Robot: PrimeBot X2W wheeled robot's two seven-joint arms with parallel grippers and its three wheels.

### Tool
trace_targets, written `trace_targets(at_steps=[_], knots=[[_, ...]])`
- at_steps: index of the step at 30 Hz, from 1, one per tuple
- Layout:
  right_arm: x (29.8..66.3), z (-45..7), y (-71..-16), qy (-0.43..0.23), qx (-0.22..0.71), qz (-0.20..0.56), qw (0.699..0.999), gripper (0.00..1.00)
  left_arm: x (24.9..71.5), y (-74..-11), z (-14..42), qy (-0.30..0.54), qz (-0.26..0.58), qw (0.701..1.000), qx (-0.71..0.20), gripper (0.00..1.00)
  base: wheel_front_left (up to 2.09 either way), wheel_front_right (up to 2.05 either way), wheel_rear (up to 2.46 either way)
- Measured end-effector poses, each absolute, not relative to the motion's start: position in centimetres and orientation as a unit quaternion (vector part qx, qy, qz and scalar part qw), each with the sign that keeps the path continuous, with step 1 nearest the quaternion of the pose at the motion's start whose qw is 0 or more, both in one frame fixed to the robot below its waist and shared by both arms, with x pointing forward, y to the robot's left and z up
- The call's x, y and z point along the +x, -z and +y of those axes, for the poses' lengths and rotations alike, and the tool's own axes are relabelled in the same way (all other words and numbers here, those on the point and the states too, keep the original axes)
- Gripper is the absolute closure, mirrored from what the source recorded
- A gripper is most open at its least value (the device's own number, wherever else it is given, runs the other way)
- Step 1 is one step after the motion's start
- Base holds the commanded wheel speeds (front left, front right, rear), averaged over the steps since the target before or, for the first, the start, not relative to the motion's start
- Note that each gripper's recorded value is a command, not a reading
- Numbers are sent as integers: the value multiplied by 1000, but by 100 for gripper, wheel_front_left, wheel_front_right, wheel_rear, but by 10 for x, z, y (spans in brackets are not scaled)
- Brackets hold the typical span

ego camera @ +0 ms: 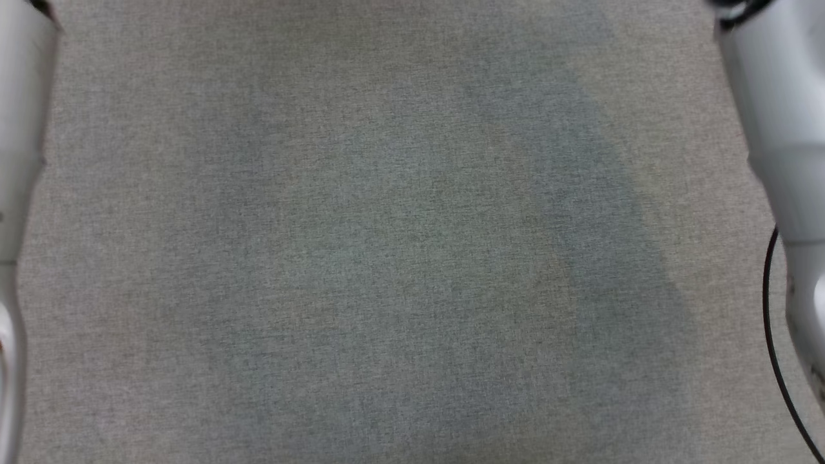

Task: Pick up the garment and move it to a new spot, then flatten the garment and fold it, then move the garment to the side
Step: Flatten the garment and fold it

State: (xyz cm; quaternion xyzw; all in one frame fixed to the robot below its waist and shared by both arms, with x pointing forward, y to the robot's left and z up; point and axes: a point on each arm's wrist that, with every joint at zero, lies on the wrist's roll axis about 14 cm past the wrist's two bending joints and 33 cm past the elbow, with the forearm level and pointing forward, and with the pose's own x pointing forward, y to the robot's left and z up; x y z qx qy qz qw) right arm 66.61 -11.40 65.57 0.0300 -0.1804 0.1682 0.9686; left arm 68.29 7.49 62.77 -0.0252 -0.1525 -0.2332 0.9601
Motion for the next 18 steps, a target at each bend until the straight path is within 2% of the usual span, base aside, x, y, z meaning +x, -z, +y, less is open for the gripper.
trace_targets(at_steps=[7, 13, 18], knots=[[637, -100, -573, -194, 50, -100, 974, 100, 654, -540, 86, 224, -61, 971, -54, 100, 0, 0, 0], [581, -92, -519, -212, 69, -39, 974, 100, 590, -477, 103, 195, 6, 977, -88, 100, 0, 0, 0], [528, -89, -487, -222, 85, 6, 971, 100, 529, -448, 115, 163, 46, 979, -117, 100, 0, 0, 0]])
